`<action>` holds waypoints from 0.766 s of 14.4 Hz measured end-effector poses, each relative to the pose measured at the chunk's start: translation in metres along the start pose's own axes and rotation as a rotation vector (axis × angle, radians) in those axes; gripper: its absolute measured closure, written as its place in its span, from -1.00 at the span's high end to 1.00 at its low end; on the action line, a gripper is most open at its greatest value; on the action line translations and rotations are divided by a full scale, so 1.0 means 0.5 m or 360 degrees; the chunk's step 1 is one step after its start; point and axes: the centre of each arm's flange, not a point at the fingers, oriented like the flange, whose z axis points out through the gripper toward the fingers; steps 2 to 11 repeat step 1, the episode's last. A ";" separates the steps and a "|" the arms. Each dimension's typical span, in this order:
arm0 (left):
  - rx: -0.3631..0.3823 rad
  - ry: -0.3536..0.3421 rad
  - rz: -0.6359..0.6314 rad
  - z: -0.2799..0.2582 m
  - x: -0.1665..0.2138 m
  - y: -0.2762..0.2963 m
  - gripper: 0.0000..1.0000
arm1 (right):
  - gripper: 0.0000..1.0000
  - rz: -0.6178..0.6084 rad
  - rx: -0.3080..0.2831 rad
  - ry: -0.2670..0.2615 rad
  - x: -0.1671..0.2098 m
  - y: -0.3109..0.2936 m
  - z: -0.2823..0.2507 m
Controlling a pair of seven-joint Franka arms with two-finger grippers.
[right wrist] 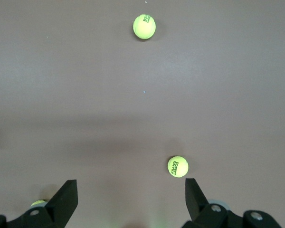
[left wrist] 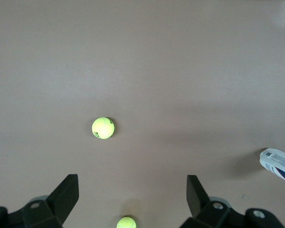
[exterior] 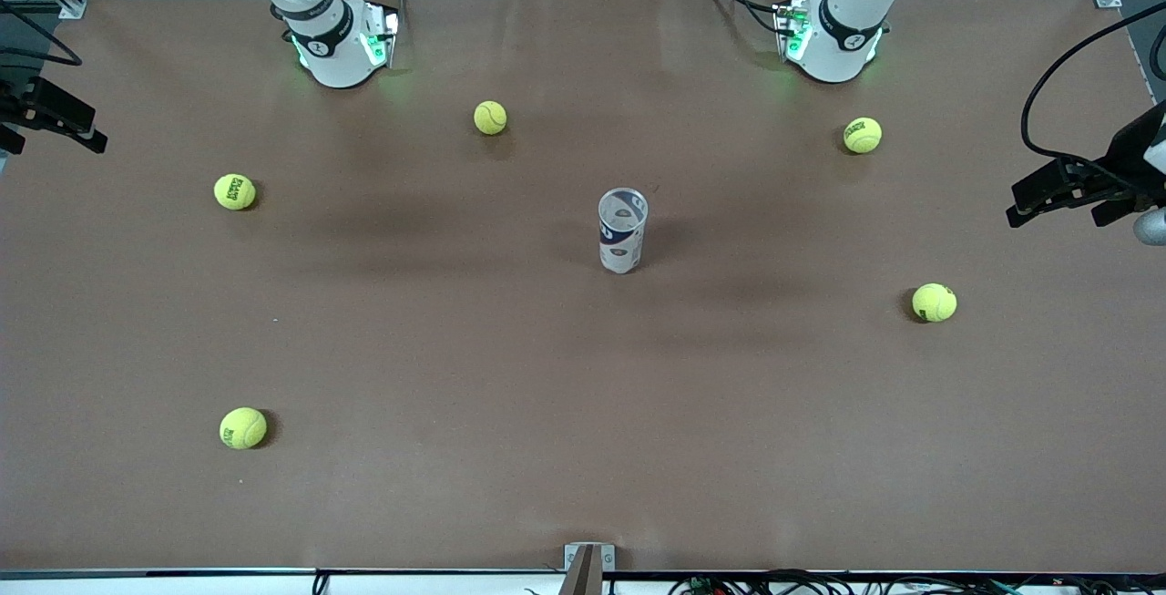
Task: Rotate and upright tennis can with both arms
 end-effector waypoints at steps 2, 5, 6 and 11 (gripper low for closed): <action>0.0000 0.0002 0.0000 -0.001 -0.001 0.000 1.00 | 1.00 0.0000 0.0000 -0.0001 0.000 0.000 0.000; 0.0000 0.0002 0.0000 -0.001 -0.001 0.000 1.00 | 1.00 0.0000 0.0000 -0.0001 0.000 0.000 0.000; 0.0000 0.0002 0.0000 -0.001 -0.001 0.000 1.00 | 1.00 0.0000 0.0000 -0.0001 0.000 0.000 0.000; 0.0000 0.0002 0.0000 -0.001 -0.001 0.000 1.00 | 1.00 0.0000 0.0000 -0.0001 0.000 0.000 0.000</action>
